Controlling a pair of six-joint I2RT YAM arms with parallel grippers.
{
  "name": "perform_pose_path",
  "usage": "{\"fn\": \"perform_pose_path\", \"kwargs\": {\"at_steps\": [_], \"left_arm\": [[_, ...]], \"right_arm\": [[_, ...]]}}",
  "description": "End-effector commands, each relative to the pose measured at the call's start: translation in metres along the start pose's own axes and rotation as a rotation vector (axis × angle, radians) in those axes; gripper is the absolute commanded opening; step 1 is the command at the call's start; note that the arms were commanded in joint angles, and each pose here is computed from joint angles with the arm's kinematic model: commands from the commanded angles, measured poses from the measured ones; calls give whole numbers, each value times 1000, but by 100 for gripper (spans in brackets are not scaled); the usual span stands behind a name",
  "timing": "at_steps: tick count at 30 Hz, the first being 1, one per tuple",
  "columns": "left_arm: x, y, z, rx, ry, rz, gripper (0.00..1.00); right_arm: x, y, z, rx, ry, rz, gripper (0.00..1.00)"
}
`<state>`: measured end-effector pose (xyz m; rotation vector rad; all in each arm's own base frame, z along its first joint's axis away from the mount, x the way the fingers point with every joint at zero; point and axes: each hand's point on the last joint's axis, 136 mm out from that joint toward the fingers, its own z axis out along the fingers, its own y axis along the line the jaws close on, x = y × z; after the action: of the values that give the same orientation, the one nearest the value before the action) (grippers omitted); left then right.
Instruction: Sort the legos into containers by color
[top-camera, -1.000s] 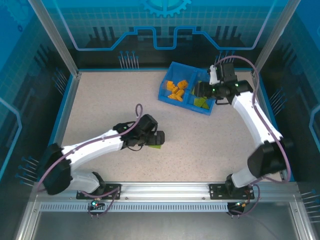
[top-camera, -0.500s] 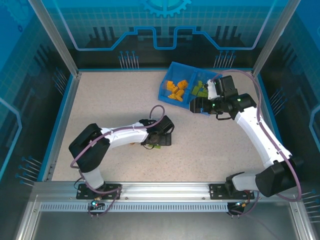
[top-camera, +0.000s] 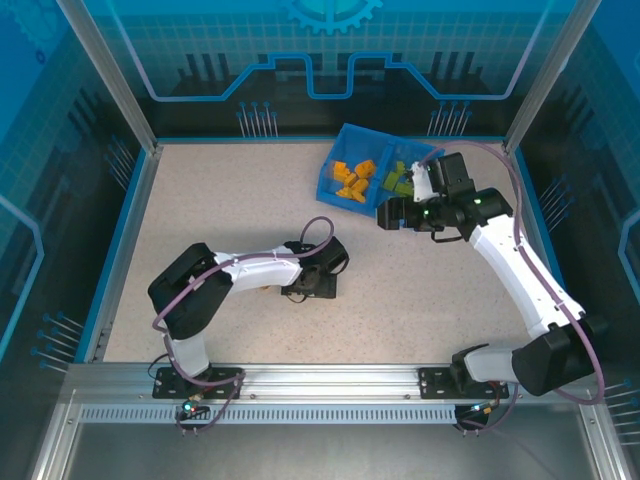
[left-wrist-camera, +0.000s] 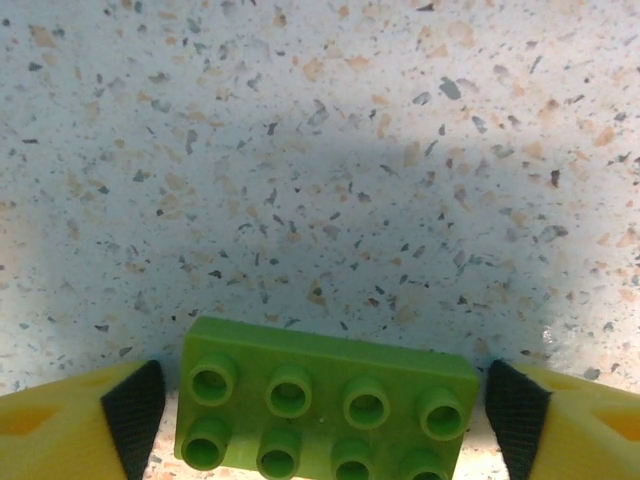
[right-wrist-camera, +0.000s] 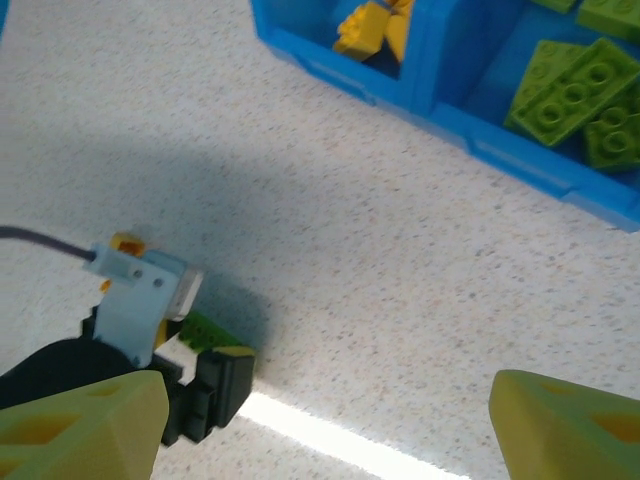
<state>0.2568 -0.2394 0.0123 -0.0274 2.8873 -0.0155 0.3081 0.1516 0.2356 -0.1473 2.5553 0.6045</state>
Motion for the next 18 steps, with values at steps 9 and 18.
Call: {"fn": "perform_pose_path", "kwargs": {"at_steps": [9,18], "left_arm": [[15,2,12,14,59,-12,61],[-27,-26,-57,171,-89,-8,53]], "right_arm": [[73,34,-2,-221,270,-4,82],[32,26,-21,-107,90,14,82]]}}
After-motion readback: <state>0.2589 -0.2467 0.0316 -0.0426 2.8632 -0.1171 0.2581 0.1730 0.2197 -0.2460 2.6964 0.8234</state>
